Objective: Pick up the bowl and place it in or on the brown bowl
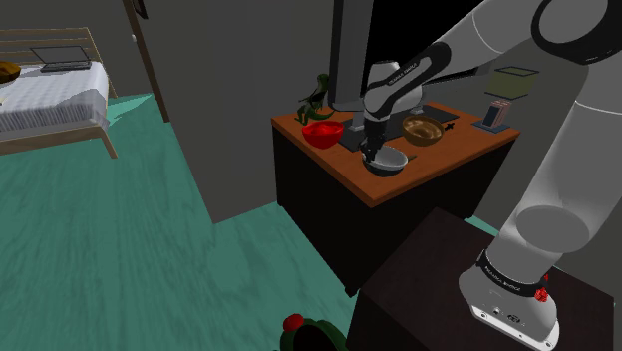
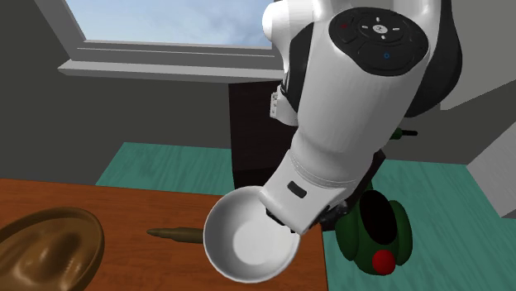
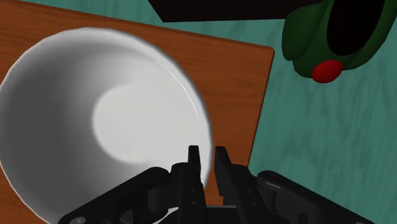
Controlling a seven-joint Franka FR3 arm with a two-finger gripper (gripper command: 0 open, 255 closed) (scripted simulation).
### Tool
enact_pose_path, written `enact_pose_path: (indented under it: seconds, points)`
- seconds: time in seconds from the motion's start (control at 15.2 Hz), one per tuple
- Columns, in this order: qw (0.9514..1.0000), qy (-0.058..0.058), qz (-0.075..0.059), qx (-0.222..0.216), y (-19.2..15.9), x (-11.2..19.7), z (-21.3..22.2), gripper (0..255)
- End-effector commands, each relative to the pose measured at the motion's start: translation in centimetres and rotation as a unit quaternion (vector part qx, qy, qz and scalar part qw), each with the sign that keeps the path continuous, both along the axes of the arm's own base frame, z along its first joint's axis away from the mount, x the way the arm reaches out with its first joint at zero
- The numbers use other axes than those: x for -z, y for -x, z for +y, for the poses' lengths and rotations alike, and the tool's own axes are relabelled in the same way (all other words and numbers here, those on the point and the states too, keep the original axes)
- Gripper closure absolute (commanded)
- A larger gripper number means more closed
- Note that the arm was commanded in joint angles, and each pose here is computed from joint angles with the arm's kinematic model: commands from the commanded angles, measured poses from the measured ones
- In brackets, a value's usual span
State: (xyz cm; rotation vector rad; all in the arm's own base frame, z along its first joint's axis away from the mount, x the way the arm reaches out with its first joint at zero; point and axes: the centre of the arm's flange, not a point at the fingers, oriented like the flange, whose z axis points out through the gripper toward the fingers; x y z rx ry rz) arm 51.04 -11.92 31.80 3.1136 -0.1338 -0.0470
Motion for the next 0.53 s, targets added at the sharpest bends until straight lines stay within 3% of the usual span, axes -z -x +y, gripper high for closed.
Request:
enact_pose_path:
  seconds: [0.0,0.46]
  points:
    - [1.0,0.0,0.0,0.0,0.0,-1.0,0.0,255]
    - [1.0,0.0,0.0,0.0,0.0,-4.7,0.0,255]
